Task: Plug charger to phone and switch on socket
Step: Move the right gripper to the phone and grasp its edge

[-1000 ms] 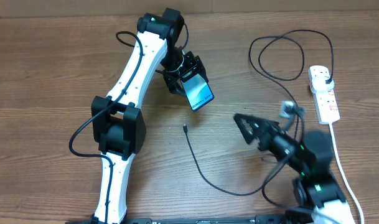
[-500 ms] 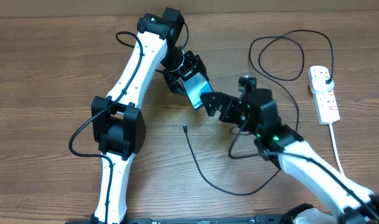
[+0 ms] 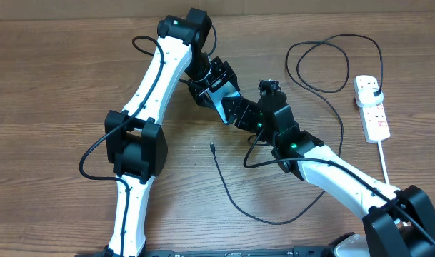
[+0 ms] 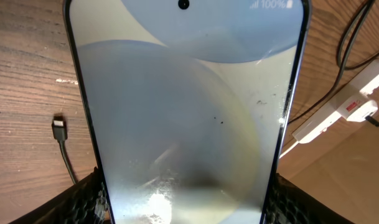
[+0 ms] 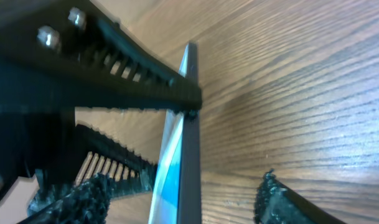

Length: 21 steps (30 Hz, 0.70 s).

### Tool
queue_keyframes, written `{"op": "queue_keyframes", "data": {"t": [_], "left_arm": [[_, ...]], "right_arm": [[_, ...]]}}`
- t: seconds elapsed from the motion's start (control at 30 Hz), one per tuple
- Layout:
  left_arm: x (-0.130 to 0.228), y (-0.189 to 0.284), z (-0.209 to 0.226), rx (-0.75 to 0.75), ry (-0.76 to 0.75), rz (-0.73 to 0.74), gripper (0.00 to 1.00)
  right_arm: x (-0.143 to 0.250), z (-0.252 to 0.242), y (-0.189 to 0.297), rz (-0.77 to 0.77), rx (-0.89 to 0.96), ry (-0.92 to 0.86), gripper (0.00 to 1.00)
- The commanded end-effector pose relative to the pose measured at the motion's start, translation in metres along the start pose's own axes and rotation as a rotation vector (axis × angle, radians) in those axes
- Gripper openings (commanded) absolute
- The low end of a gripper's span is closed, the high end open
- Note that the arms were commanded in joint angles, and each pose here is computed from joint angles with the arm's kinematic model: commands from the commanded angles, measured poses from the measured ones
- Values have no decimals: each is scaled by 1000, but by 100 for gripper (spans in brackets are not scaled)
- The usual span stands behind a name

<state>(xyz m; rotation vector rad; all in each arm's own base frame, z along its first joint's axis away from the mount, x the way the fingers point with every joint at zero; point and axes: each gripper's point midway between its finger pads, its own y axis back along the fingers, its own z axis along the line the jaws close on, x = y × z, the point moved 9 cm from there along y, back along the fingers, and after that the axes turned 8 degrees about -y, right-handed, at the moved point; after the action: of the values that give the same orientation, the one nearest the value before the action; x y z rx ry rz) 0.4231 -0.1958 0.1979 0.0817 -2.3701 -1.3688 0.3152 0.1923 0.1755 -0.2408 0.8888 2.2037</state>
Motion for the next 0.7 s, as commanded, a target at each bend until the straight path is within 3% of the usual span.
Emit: {"op": "queue_keyframes", "data": {"t": [0.0, 0.1, 0.67], "left_arm": [[4, 6, -10, 46, 8, 3, 4], [5, 6, -10, 45, 16, 4, 5], [3, 5, -11, 39, 31, -10, 4]], "right_arm": [[-8, 10, -2, -58, -13, -32, 67], [-10, 12, -2, -66, -26, -36, 57], [2, 9, -3, -21, 11, -44, 32]]}}
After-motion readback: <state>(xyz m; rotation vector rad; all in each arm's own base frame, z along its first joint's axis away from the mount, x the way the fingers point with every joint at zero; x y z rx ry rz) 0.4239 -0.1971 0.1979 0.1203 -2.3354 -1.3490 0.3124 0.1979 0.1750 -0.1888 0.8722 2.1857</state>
